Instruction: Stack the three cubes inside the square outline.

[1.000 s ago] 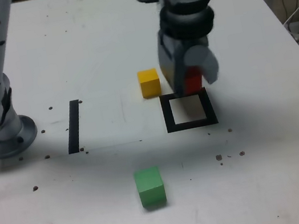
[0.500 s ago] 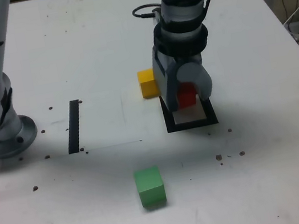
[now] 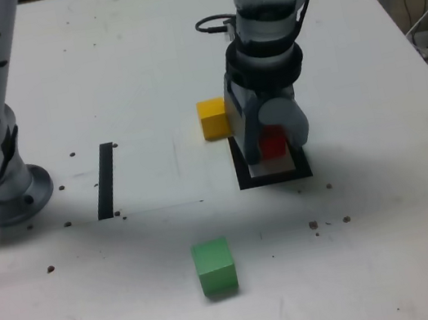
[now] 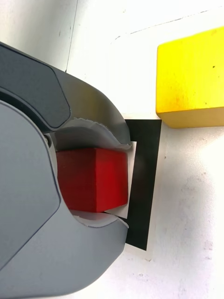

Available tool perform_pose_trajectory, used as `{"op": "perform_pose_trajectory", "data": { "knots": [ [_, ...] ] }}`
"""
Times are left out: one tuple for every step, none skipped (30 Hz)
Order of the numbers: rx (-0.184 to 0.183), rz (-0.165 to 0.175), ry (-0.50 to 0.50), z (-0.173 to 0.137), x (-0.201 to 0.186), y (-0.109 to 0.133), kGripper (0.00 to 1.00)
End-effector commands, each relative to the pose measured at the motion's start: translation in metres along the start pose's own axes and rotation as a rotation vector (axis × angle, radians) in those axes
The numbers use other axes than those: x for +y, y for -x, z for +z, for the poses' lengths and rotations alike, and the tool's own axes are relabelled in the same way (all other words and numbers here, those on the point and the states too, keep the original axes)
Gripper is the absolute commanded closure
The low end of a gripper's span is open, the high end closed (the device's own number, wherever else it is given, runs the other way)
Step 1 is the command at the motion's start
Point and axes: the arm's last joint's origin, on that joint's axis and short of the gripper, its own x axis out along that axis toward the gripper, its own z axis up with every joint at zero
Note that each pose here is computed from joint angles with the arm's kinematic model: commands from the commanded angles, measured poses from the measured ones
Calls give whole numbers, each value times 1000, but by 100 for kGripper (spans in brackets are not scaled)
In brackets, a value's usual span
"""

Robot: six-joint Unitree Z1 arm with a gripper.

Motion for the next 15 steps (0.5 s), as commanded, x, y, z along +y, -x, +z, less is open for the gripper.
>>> {"op": "perform_pose_trajectory", "data": {
  "knots": [
    [-1, -4, -3, 2, -2, 0, 75],
    [-2, -5, -4, 2, -3, 0, 75],
    [-3, -6, -6, 3, -3, 0, 75],
    [-3, -8, -7, 3, -3, 0, 75],
    [-4, -9, -9, 3, -4, -1, 74],
    [-3, -11, -11, 4, -4, -1, 72],
    [-2, -13, -13, 4, -4, -2, 70],
    [0, -15, -14, 3, -4, -2, 68],
    [3, -17, -15, 3, -4, -2, 66],
    [7, -18, -15, 3, -4, -2, 64],
    [11, -19, -16, 2, -4, -3, 62],
    [15, -19, -16, 1, -4, -3, 60],
    [19, -19, -16, 1, -4, -3, 59],
    [23, -19, -16, 0, -4, -3, 57],
    [27, -19, -16, -1, -4, -3, 56]
  ]
}}
